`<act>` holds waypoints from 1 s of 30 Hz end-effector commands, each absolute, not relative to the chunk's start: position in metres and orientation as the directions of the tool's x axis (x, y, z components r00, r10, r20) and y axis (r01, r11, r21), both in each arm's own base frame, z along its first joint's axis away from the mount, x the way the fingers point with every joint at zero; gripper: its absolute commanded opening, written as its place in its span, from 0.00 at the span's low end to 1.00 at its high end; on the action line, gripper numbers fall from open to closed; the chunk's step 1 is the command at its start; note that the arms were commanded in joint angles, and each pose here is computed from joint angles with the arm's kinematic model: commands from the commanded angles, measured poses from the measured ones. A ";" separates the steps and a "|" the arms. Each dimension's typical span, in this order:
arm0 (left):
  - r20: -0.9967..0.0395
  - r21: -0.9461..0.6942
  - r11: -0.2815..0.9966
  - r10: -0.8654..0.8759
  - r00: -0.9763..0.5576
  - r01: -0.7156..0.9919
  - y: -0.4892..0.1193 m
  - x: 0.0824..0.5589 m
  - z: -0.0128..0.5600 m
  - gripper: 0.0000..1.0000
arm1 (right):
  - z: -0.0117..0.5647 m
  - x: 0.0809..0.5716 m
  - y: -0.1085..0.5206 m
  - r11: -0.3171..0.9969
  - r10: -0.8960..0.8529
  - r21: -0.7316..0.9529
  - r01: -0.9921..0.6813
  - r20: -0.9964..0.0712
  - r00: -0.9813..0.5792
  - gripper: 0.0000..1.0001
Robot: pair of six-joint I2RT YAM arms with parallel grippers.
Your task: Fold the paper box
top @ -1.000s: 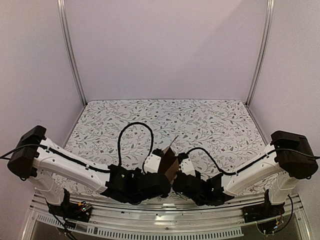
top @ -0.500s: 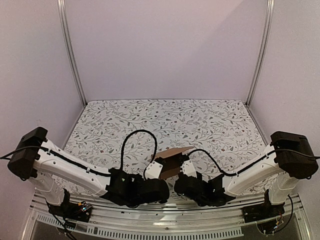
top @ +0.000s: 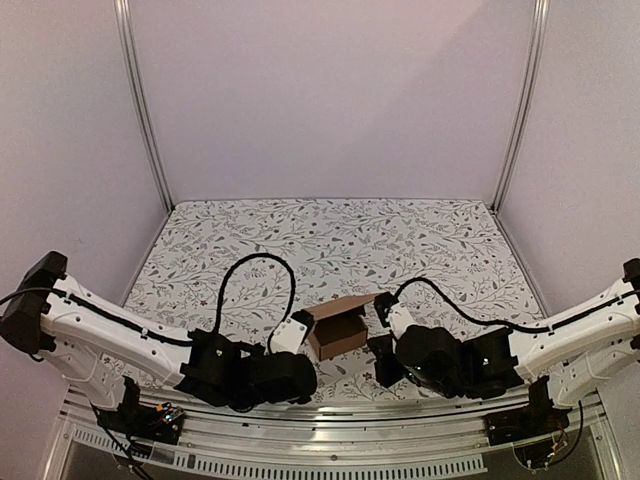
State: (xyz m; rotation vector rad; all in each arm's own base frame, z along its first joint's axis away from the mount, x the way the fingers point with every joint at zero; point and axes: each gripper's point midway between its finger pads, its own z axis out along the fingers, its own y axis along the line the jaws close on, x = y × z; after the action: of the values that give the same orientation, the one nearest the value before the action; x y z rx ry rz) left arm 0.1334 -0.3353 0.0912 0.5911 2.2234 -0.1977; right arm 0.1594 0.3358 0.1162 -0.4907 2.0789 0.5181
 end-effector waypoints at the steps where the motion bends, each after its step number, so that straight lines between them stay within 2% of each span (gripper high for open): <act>1: -0.738 0.058 0.883 0.352 -0.576 0.465 -0.319 0.140 0.091 0.00 | 0.155 0.164 0.331 0.805 -0.236 0.084 -0.587 -0.863 -0.447 0.00; 8: -0.763 -0.058 0.895 0.245 -0.597 0.442 -0.312 0.164 0.105 0.00 | 0.223 0.190 0.340 0.769 -0.251 0.059 -0.637 -0.888 -0.386 0.00; 15: -0.763 -0.195 0.882 0.138 -0.631 0.429 -0.304 0.184 0.108 0.00 | 0.249 0.235 0.357 0.775 -0.228 0.098 -0.624 -0.878 -0.421 0.00; 20: -0.744 -0.255 0.866 0.109 -0.659 0.431 -0.305 0.188 0.105 0.00 | 0.239 0.255 0.382 0.763 -0.261 0.107 -0.637 -0.852 -0.455 0.00; 30: -0.699 -0.485 0.731 0.007 -0.715 0.481 -0.336 0.183 0.111 0.00 | 0.193 0.269 0.402 0.760 -0.307 0.136 -0.636 -0.787 -0.535 0.00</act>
State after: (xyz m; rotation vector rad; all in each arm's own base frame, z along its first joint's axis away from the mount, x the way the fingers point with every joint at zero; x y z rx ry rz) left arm 0.1844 -0.3194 0.1031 0.3729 2.2612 -0.6967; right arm 0.2690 0.3938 0.1991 -0.6806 2.1233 0.4932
